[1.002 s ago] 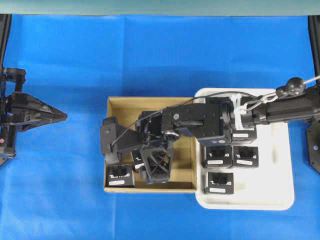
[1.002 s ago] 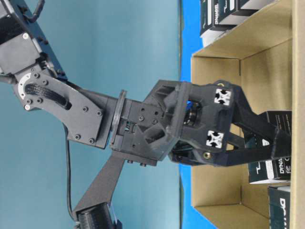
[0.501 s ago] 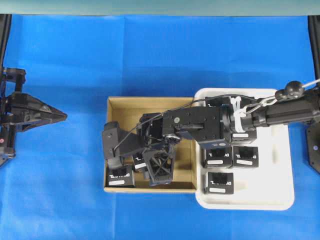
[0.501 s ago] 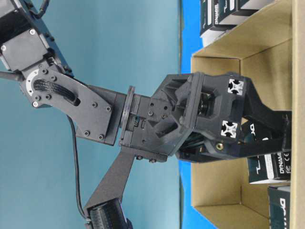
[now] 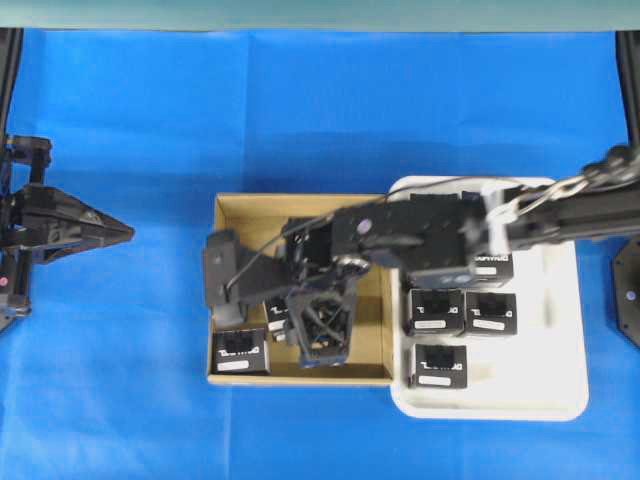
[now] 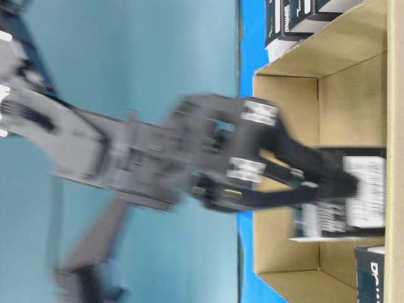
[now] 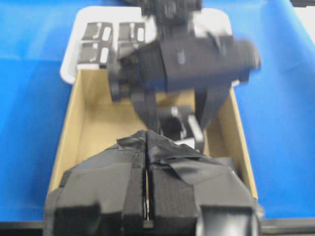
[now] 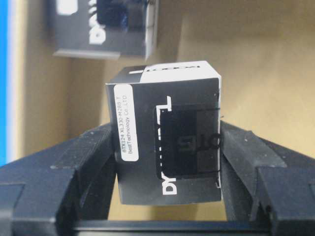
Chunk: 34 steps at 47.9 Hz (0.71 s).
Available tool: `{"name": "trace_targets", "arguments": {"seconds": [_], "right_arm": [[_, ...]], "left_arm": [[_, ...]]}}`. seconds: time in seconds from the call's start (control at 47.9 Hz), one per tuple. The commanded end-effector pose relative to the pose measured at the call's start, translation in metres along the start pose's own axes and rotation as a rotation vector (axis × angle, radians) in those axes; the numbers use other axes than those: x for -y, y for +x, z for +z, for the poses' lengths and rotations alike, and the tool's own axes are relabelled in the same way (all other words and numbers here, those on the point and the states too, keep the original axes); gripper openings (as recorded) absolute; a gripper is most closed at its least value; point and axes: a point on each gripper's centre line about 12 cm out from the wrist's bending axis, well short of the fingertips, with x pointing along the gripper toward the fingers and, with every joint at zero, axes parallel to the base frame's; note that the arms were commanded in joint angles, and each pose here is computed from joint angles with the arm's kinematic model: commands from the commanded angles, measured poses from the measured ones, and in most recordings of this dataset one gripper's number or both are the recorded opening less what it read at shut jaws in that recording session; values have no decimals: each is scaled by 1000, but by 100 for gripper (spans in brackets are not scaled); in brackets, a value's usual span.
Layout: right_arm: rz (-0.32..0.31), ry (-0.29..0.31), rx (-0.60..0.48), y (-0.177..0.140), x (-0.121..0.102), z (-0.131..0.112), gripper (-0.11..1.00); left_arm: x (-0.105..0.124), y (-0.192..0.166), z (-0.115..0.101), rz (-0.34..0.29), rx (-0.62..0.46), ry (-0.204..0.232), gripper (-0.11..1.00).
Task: Pick the box from inside the cardboard box.
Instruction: 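Carry the held black box right over the white tray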
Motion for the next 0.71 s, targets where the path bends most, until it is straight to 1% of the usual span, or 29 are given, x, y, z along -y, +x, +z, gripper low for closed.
{"name": "trace_targets", "arguments": {"seconds": [0.0, 0.104, 0.209, 0.313, 0.355, 0.438, 0.543, 0.689], "right_arm": [[-2, 25, 54, -36, 2, 7, 62], [-6, 44, 98, -73, 1, 6, 62], [-5, 44, 126, -107, -4, 0, 62], [4, 53, 117, -131, -12, -12, 62], [12, 57, 98, -139, -17, -20, 62], [25, 68, 59, -148, -25, -33, 62], [38, 90, 16, -151, -36, -51, 62], [54, 114, 11, -155, -56, -73, 62]], "left_arm": [[0, 1, 9, 0, 21, 0, -5], [0, 1, 8, 0, 15, 2, -5], [0, 1, 6, 0, -5, 2, -5], [1, 0, 5, -2, -11, 2, -5], [1, 0, 5, -2, -11, 2, -5], [1, 0, 6, -4, -9, 2, -5], [1, 1, 6, -4, -11, 2, -5], [1, 1, 6, -4, -9, 2, -5]]}}
